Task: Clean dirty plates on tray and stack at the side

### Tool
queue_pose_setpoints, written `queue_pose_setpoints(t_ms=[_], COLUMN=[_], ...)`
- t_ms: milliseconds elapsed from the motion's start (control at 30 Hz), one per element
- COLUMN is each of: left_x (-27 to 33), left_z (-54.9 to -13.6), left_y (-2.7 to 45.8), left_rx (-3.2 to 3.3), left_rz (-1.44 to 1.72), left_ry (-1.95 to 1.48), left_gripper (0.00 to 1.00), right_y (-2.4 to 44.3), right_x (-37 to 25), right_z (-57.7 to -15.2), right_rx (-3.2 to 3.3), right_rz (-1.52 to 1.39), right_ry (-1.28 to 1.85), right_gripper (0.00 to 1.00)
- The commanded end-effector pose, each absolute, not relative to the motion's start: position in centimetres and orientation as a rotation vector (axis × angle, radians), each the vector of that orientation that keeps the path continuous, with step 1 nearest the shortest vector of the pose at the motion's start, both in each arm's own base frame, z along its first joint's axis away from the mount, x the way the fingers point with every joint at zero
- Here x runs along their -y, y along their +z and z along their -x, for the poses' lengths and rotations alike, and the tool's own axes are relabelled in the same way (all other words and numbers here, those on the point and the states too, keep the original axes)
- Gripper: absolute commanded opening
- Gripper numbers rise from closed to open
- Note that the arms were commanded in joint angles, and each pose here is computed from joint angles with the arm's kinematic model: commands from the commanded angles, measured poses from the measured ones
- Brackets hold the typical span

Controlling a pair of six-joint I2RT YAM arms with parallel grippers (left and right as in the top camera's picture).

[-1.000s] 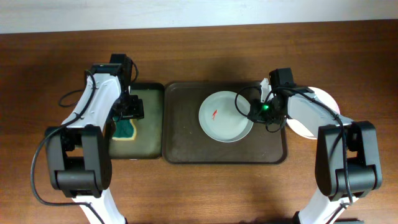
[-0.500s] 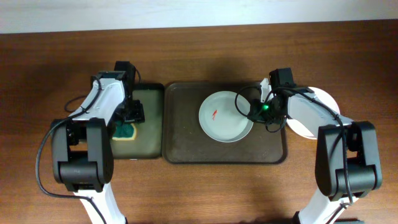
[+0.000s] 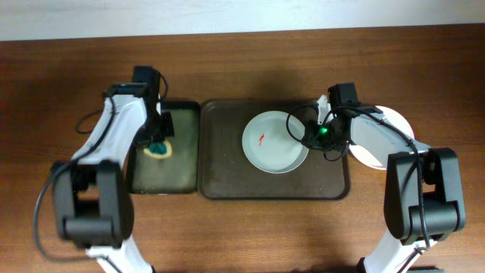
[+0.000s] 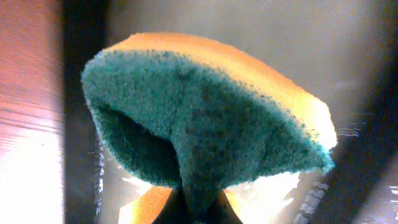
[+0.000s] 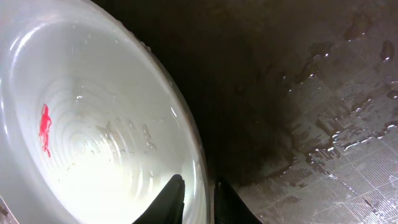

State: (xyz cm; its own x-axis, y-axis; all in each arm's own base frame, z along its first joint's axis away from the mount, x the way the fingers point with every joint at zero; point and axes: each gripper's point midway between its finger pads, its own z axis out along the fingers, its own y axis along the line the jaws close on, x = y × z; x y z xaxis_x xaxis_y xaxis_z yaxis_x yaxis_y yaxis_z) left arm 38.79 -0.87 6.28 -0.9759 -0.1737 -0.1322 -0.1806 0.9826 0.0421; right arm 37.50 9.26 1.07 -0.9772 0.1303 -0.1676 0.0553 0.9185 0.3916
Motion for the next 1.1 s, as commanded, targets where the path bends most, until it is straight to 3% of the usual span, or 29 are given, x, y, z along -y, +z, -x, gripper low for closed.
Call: queue_pose_setpoints(t_ms=[0,133,267,467,600,900,1067], left_x=[1.5,1.4,1.5,1.4,1.4,1.4,1.6], left_z=[-40.8,-40.8,-40.8,-40.9,-40.9,-40.8,-41.4], left_y=[17.0,24.4,27.4,27.6,27.6,27.2,24.7], left_rx=[-2.679,-2.444,-2.340,-2.330,-2.329,-2.346,-2.415], left_rz=[0.252,0.240,0.231,0.233,0.234,0.233,0.234], left_ry=[-0.031,-0.066,-0.091,-0.083,-0.084,-0.084,-0.080], left_gripper=[0.00,0.00,0.00,0.00,0.00,0.00,0.00], right_y=[1.6,1.6,1.6,1.6,1.5,1.5,1.5], right_x=[-9.4,-9.4,-9.4,-9.4,-9.4,-9.4,-9.4], right_z=[-38.1,-38.1,-38.1,-38.1,-38.0,-38.0,-38.0], right_rx=[-2.870,-2.870,-2.871,-2.870,-2.874,-2.873,-2.873], right_rz=[-0.111,-0.111,-0.111,-0.111,-0.112,-0.112,-0.112], right_ry=[0.568,0.568,0.568,0.568,0.568,0.568,0.568], right_gripper=[0.18,0.18,0.18,0.19,0.33,0.40,0.41])
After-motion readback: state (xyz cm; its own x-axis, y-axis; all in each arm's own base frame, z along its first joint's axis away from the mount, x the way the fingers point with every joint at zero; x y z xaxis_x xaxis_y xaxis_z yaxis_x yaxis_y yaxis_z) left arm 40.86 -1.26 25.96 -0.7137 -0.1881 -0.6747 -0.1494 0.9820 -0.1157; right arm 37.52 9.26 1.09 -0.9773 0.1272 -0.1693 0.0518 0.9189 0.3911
